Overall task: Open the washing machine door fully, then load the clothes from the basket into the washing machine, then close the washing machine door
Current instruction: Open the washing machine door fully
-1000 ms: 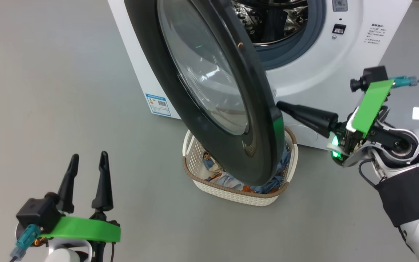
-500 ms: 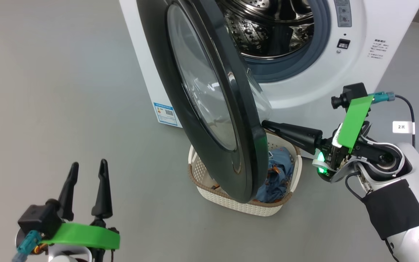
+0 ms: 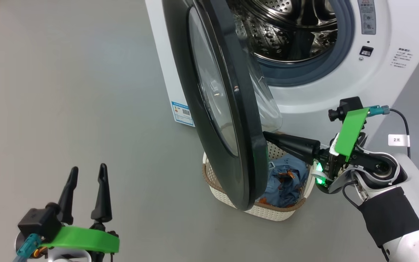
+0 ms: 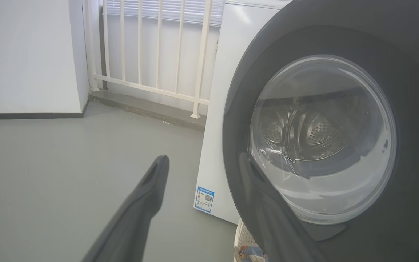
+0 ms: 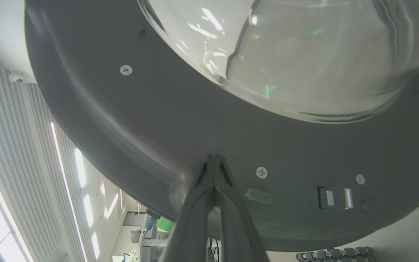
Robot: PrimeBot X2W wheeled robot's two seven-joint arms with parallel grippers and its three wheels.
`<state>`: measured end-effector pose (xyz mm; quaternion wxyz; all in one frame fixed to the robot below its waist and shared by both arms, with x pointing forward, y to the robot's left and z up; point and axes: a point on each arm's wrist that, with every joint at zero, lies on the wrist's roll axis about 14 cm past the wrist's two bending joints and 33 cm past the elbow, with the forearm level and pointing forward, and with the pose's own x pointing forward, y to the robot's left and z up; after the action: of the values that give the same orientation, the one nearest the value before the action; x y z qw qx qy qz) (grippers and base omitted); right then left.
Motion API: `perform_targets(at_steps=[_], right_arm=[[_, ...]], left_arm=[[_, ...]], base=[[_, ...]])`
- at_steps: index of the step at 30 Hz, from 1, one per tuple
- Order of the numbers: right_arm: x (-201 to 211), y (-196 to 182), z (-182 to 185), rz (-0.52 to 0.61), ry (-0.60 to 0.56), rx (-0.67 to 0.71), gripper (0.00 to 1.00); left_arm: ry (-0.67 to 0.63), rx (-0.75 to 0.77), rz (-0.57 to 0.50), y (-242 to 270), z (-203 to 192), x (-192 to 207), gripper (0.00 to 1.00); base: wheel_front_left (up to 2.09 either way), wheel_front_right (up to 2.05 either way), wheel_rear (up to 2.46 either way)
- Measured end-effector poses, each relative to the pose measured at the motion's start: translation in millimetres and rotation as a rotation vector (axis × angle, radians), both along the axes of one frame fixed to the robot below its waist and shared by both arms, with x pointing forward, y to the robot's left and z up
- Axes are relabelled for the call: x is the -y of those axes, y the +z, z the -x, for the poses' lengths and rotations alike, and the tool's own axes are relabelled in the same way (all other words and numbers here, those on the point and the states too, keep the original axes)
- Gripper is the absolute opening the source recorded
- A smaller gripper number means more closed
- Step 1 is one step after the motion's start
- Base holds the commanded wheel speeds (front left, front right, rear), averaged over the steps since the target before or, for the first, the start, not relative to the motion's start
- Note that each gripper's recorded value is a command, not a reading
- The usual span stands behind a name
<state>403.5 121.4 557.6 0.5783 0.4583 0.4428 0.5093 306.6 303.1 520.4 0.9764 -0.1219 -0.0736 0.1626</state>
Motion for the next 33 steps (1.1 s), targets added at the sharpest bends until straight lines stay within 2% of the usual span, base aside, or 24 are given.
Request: perform_targets(at_steps=[21,33], right_arm=[[-38,-5,35,-0.002,0.151,-0.035,0.0],[-44,-8,39,0.019,0.172,-0.029,0.0]], left_arm=[[0.102,-0.016,-0.013,-3,37,-27,1.0],[0.123,-0.016,-0.018,-3,42,-31,1.0]], base=[[0.0,0.0,0.0],[0.0,0.0,0.0]])
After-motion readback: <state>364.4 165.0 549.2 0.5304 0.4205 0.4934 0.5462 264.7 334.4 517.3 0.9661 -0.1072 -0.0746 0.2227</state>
